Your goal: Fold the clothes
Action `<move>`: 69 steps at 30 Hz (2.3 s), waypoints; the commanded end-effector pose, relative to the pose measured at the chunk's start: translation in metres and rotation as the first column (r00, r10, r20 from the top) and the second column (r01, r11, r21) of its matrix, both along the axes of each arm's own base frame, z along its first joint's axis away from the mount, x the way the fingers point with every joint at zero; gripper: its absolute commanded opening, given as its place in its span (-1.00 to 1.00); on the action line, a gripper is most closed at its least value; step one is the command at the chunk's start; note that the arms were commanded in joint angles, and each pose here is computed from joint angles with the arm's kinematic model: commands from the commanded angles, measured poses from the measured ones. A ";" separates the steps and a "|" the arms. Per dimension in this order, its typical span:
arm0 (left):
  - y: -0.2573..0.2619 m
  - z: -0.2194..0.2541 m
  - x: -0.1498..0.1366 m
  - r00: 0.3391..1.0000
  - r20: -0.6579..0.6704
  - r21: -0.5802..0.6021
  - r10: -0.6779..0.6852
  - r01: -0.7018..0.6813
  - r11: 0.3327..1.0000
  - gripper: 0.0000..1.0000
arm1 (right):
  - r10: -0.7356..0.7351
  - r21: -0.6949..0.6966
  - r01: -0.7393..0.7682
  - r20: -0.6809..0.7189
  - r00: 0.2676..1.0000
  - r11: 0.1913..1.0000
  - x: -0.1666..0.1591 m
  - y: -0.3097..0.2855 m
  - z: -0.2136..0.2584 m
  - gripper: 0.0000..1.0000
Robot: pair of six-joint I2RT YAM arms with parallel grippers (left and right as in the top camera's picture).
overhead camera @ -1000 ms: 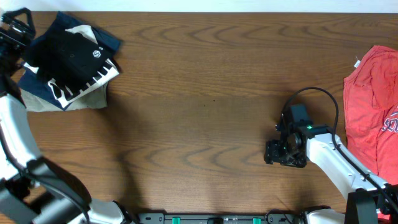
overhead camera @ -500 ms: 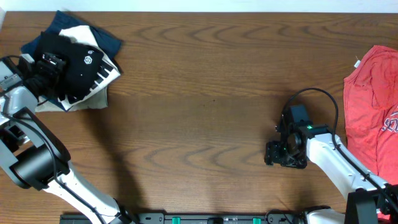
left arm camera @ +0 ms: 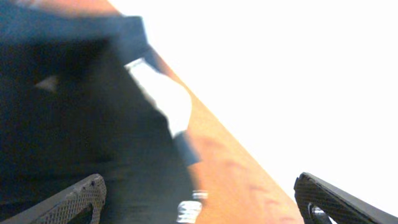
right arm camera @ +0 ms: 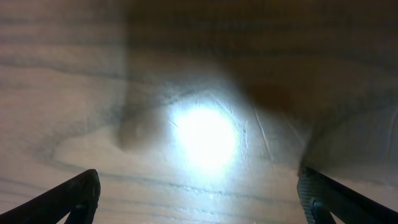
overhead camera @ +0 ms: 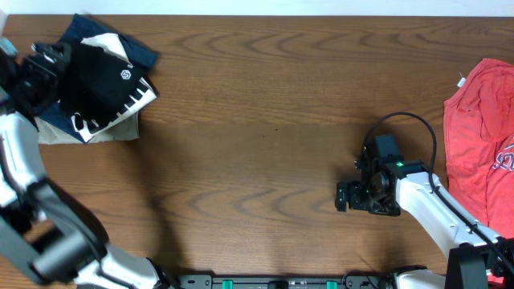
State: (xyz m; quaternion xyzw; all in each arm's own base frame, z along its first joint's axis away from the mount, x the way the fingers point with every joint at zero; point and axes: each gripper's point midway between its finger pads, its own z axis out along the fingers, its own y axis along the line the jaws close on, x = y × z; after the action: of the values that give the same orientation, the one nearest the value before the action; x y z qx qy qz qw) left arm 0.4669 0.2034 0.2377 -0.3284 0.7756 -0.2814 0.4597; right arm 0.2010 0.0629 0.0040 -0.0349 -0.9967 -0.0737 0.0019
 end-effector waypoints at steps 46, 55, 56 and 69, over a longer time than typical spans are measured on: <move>-0.247 -0.072 -0.238 0.904 -0.282 0.503 -0.321 0.425 0.752 0.96 | -0.218 0.112 0.201 0.729 0.649 0.973 0.016 -0.059 0.142 0.98; -0.245 -0.067 -0.250 0.910 -0.261 0.510 -0.322 0.414 0.754 0.96 | -0.222 0.106 0.207 0.693 0.686 0.973 0.000 -0.057 0.132 0.98; -0.245 -0.068 -0.250 0.909 -0.264 0.509 -0.322 0.414 0.754 0.95 | -0.222 0.105 0.208 0.688 0.691 0.972 -0.002 -0.057 0.131 0.99; -0.245 -0.068 -0.249 0.908 -0.267 0.508 -0.322 0.416 0.754 0.96 | -0.224 0.100 0.212 0.659 0.717 0.972 -0.008 -0.057 0.124 0.99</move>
State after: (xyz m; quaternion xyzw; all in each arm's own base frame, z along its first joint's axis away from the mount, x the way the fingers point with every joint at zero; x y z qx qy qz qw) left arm 0.2169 -0.0447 0.1709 -0.0374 0.9068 -0.1106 0.4050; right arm 0.1935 0.0080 0.1296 -0.1152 -0.9201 -0.0913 -0.3631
